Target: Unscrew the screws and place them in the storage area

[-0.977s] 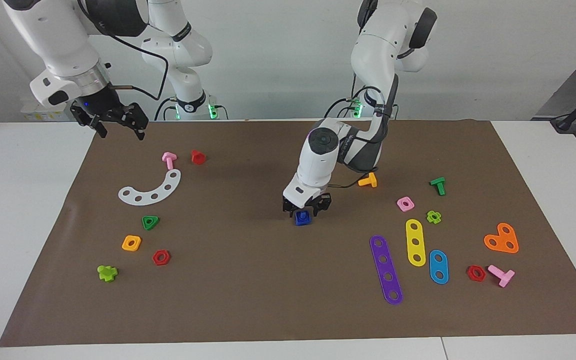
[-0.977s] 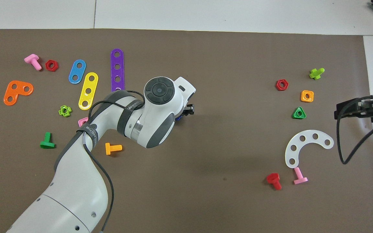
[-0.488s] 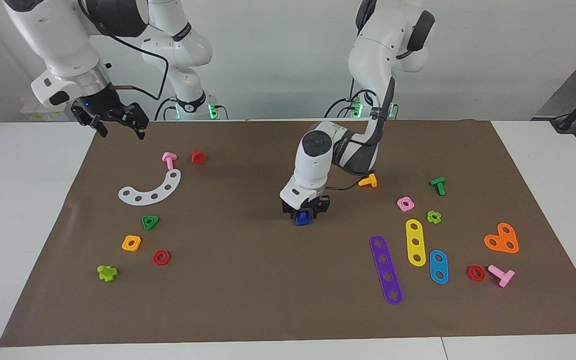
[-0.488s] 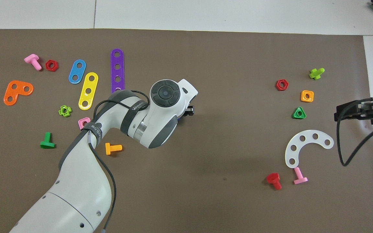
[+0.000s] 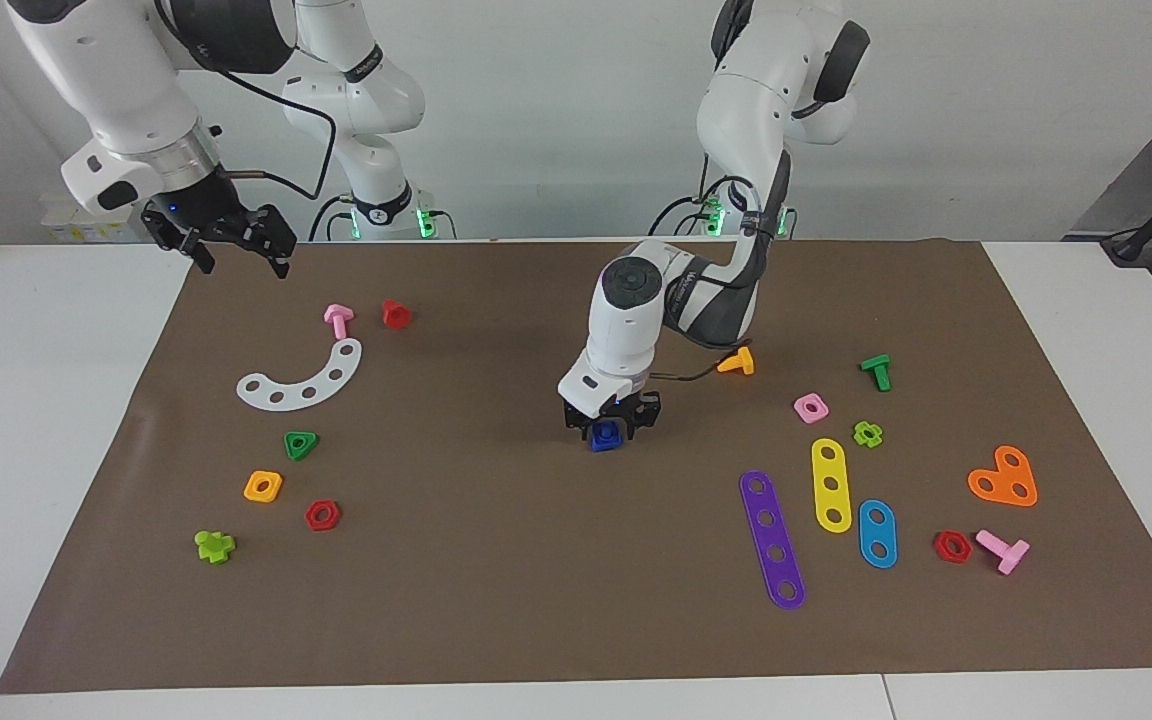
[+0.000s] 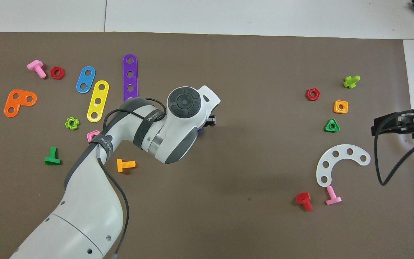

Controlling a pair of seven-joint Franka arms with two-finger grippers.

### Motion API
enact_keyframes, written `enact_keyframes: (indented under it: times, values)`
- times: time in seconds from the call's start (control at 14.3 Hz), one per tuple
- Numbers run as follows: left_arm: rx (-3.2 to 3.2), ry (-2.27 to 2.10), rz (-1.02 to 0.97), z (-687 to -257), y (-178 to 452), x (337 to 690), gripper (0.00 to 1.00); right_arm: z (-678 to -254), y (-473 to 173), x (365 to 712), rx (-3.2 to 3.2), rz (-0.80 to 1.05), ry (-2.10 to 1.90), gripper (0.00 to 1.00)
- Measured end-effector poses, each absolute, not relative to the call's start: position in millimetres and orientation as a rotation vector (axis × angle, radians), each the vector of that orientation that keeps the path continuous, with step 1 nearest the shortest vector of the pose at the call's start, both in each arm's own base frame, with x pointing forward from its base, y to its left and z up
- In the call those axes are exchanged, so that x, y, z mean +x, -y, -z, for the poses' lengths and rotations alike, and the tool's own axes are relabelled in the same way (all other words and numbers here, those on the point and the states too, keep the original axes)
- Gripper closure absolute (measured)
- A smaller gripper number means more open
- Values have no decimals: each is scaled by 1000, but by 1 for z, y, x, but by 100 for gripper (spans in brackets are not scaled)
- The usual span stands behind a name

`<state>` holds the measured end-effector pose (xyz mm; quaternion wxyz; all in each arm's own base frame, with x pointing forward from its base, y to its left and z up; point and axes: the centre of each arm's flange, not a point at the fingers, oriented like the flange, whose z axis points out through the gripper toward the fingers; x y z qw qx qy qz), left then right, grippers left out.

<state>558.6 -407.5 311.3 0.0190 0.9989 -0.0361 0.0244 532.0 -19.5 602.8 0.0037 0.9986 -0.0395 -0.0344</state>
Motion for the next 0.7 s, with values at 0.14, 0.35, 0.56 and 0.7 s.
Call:
enact_keyframes:
  times: [0.14, 0.35, 0.56, 0.7]
  values:
    - [3103, 113, -72, -309, 407, 558, 34, -603, 20, 532, 3130, 108, 124, 0]
    - [3105, 114, -69, -307, 407, 558, 38, -603, 20, 532, 3130, 109, 124, 0]
    - [3105, 114, -71, -309, 408, 559, 45, -602, 20, 532, 3130, 109, 123, 0]
    - [3109, 114, -64, -310, 407, 559, 47, -602, 20, 531, 3130, 111, 123, 0]
